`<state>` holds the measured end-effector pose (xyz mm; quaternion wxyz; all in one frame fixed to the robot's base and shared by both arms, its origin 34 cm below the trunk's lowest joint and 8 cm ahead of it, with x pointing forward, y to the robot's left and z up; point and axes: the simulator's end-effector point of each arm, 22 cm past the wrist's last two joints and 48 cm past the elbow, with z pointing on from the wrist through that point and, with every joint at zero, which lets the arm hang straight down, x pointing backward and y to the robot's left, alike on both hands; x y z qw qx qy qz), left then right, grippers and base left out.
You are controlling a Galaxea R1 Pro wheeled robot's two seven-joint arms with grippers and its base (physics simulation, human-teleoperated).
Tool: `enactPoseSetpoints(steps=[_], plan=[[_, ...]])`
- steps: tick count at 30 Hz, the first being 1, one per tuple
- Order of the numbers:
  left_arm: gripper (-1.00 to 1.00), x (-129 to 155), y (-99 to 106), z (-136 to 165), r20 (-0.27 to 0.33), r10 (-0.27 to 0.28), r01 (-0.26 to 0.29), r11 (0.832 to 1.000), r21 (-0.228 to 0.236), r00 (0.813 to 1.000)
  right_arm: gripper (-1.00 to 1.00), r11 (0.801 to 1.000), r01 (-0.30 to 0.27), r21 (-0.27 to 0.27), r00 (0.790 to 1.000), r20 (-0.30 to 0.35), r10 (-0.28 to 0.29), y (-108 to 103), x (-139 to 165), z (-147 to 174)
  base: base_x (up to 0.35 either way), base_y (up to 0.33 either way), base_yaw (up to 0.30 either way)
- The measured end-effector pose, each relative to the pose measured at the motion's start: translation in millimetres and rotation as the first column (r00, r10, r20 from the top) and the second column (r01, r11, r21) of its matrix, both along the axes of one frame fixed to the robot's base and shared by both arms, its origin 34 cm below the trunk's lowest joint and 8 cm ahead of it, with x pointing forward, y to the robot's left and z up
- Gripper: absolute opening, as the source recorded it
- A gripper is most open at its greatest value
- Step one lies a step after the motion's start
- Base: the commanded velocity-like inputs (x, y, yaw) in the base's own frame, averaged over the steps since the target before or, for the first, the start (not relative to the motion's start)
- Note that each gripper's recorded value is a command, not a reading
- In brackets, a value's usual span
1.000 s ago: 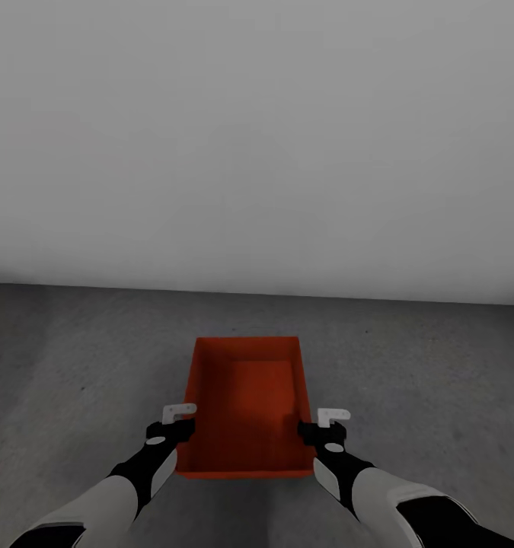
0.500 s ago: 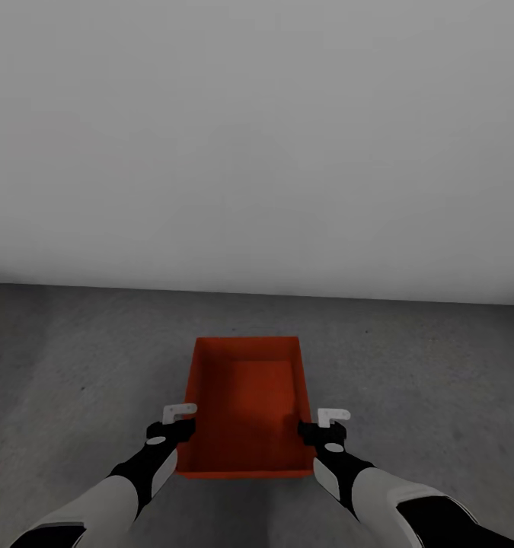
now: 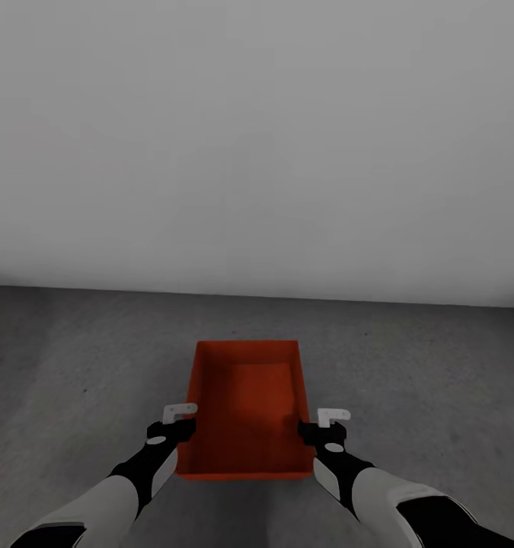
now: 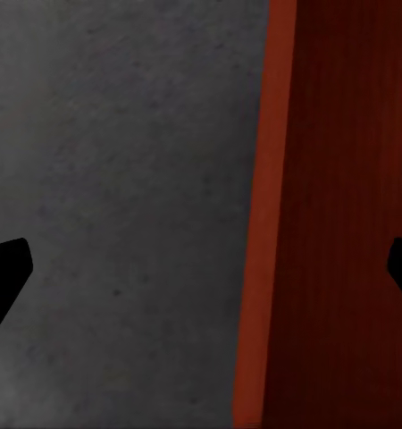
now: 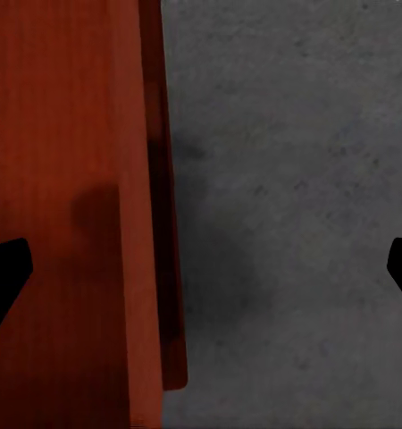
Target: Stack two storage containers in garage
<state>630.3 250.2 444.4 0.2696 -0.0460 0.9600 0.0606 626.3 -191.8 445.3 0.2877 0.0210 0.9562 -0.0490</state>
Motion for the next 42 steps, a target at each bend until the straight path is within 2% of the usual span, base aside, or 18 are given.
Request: enactPoseSetpoints(steps=[13,20,26,30,35,42], plan=[[1.00,1.9,3.0,23.2,0.001,0.003,-0.003,1.000,0.003,1.000,1.00,1.000,-0.010,0.000,1.000,0.000,0.010,0.6,1.5,22.8,0.000,0.000,0.000],[1.00,0.5,11.0,34.1,-0.003,0.024,-0.024,1.000,0.003,1.000,1.00,1.000,-0.010,-0.006,1.000,0.000,0.010,-3.5,2.1,34.4,0.000,0.000,0.000],[1.00,-10.4,40.5,38.9,-0.027,0.053,-0.052,0.998,0.030,0.998,1.00,0.998,0.009,-0.054,1.000,-0.002,-0.009,-45.3,2.5,42.2,0.000,0.000,0.000],[1.00,-29.4,67.7,37.7,-0.068,0.082,-0.079,0.995,0.056,0.994,1.00,0.993,0.030,-0.114,0.999,-0.019,-0.033,-99.4,-5.1,45.6,0.000,0.000,0.000],[1.00,-45.2,91.6,41.0,-0.098,0.109,-0.101,0.992,0.080,0.989,1.00,0.992,0.029,-0.123,0.999,-0.034,-0.033,-117.4,-11.2,51.2,0.000,0.000,0.000],[1.00,-68.5,119.7,46.4,-0.142,0.139,-0.124,0.986,0.110,0.980,1.00,0.992,0.021,-0.123,0.997,-0.073,-0.030,-121.5,-38.2,51.2,0.000,0.000,0.000]])
